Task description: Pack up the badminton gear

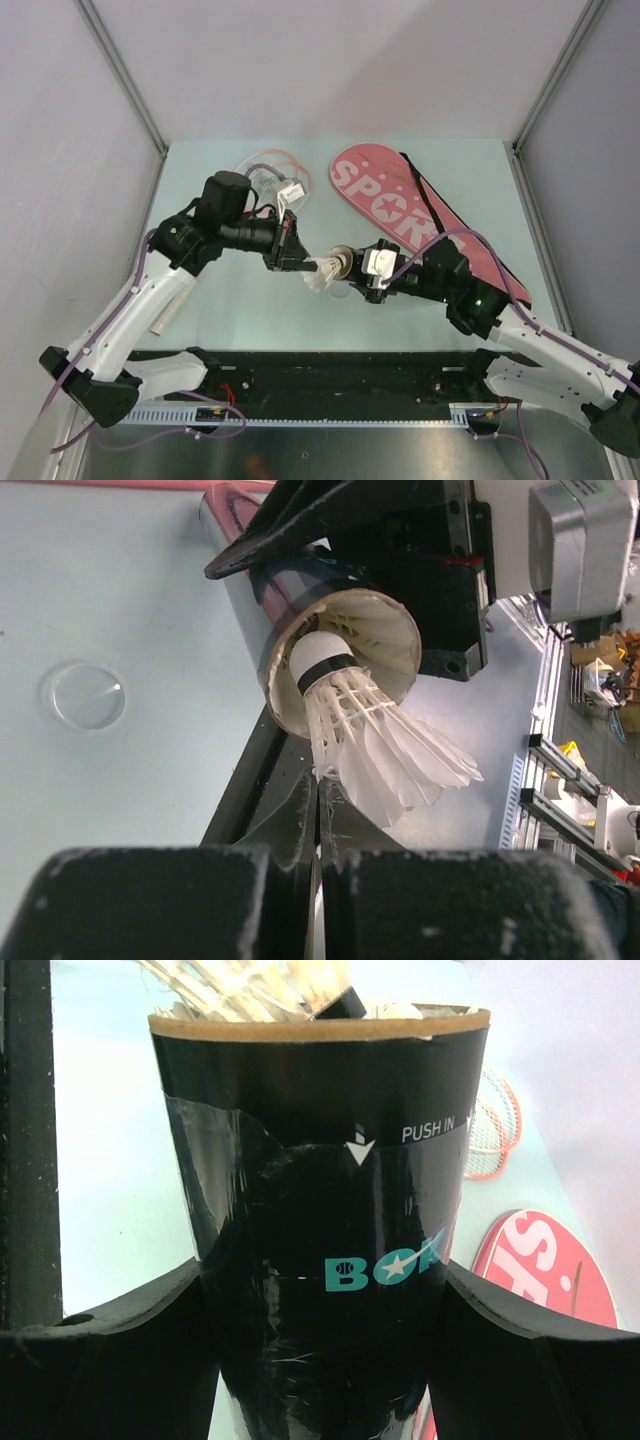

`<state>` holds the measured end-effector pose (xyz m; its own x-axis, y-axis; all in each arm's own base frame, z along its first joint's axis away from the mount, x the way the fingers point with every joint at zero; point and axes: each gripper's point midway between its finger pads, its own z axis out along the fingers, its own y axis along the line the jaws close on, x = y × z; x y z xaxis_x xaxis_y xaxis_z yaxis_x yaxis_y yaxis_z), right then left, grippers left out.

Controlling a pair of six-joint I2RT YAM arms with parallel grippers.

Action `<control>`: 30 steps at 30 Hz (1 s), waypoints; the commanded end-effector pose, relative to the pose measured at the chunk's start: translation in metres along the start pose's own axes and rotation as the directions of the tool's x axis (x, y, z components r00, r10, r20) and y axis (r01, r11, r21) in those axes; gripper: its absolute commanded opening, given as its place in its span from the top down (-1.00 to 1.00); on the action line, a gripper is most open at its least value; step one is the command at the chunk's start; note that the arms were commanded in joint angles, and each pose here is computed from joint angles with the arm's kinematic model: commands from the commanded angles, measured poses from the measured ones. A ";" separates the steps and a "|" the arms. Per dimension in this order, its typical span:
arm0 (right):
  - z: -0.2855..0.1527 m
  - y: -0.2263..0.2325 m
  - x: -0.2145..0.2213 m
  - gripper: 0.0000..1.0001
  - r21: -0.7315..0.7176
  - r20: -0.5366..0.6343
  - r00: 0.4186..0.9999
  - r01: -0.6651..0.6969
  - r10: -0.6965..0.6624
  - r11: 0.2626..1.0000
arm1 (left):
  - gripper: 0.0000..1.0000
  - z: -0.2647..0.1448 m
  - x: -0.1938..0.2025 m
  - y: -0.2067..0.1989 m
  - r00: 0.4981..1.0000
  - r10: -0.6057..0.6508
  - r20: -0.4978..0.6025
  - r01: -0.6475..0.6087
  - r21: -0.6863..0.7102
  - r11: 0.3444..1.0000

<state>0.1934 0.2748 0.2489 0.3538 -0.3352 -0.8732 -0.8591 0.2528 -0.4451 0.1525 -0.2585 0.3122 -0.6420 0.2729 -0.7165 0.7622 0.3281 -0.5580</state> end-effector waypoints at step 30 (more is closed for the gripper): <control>0.002 -0.011 -0.055 1.00 0.083 0.151 0.987 0.039 -0.051 0.996 | -0.32 -0.007 -0.042 0.019 0.971 0.150 0.189 -0.076 -0.349 0.934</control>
<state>0.1867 0.2895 0.2534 0.3723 -0.3249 -0.8694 -0.8461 0.2662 -0.4618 0.1885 -0.2614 0.3248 -0.5412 0.1716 -0.8232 0.7273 0.5870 -0.3558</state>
